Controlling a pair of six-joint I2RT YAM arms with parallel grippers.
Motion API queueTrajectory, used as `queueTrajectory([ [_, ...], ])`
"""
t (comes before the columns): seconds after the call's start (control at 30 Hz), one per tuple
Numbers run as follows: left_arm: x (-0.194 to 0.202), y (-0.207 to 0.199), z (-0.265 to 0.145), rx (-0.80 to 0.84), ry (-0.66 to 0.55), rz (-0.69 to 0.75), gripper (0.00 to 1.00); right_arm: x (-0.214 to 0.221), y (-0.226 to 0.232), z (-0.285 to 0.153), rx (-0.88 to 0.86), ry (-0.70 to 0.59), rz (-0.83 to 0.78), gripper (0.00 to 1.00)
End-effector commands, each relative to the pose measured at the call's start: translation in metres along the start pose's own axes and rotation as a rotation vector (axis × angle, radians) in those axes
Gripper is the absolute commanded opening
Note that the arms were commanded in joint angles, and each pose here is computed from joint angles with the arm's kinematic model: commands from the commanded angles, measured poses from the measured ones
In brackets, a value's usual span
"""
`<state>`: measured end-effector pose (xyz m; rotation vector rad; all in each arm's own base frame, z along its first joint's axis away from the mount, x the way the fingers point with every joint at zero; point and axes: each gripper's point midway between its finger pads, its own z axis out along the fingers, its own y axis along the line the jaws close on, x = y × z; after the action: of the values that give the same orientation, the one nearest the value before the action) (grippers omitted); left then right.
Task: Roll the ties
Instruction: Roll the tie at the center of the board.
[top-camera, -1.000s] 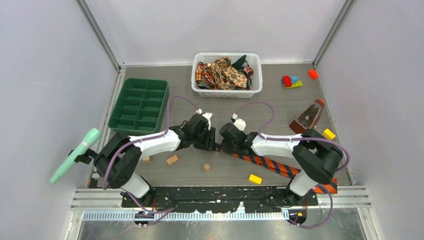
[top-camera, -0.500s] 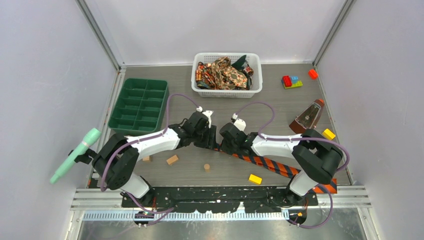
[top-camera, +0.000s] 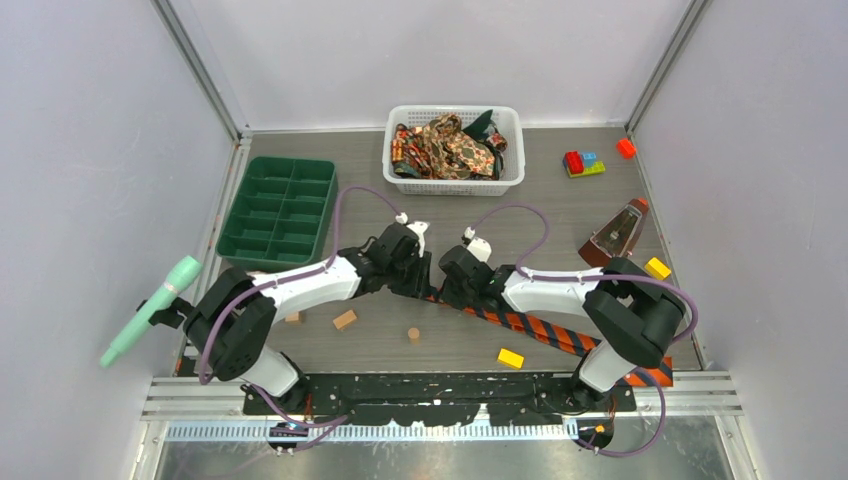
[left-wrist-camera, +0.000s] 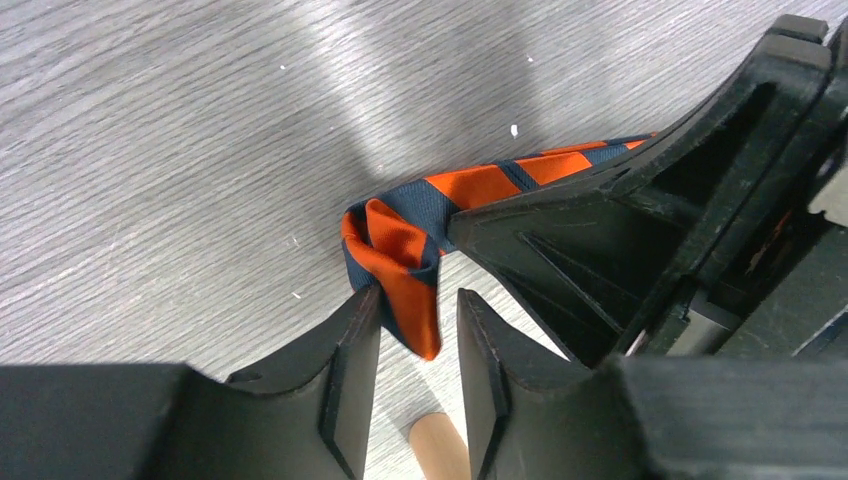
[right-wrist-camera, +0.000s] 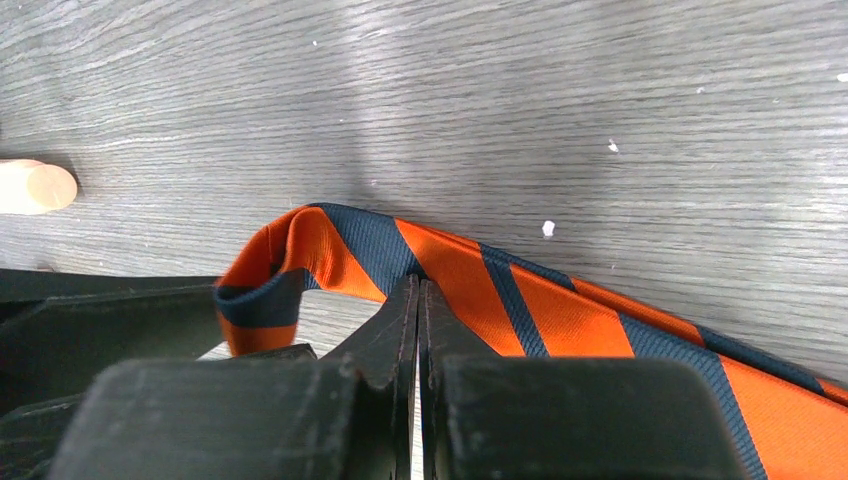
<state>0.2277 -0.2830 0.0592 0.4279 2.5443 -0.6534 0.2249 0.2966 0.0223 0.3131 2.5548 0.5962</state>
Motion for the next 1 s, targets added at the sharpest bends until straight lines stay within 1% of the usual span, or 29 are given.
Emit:
queueTrajectory([
  [0.0, -0.016, -0.014, -0.004, 0.029, -0.040, 0.036, 0.35, 0.016, -0.021, 0.006, 0.066, 0.047, -0.015, 0.03],
  [0.13, -0.015, -0.018, -0.001, 0.036, -0.032, 0.042, 0.35, 0.017, -0.022, 0.007, 0.066, 0.051, -0.016, 0.03],
  [0.27, -0.014, -0.018, 0.000, 0.036, -0.030, 0.045, 0.44, 0.018, -0.023, 0.007, 0.068, 0.054, -0.013, 0.03],
  [0.33, -0.014, -0.018, 0.001, 0.033, -0.031, 0.042, 0.46, 0.018, -0.022, 0.007, 0.066, 0.054, -0.013, 0.03],
  [0.43, -0.014, -0.016, 0.002, 0.024, -0.036, 0.040, 0.44, 0.018, -0.022, 0.006, 0.063, 0.053, -0.011, 0.03],
  [0.6, -0.014, -0.015, 0.004, 0.020, -0.045, 0.026, 0.34, 0.017, -0.020, 0.005, 0.057, 0.052, -0.010, 0.03],
  [0.67, -0.015, -0.017, 0.005, 0.033, -0.047, 0.024, 0.32, 0.017, -0.021, 0.005, 0.059, 0.053, -0.011, 0.03],
  [0.77, -0.014, -0.021, 0.008, 0.054, -0.043, 0.021, 0.32, 0.018, -0.022, 0.004, 0.060, 0.056, -0.011, 0.03],
  [0.97, -0.011, -0.019, 0.017, 0.051, -0.027, 0.012, 0.40, 0.018, -0.022, 0.004, 0.057, 0.055, -0.010, 0.03],
])
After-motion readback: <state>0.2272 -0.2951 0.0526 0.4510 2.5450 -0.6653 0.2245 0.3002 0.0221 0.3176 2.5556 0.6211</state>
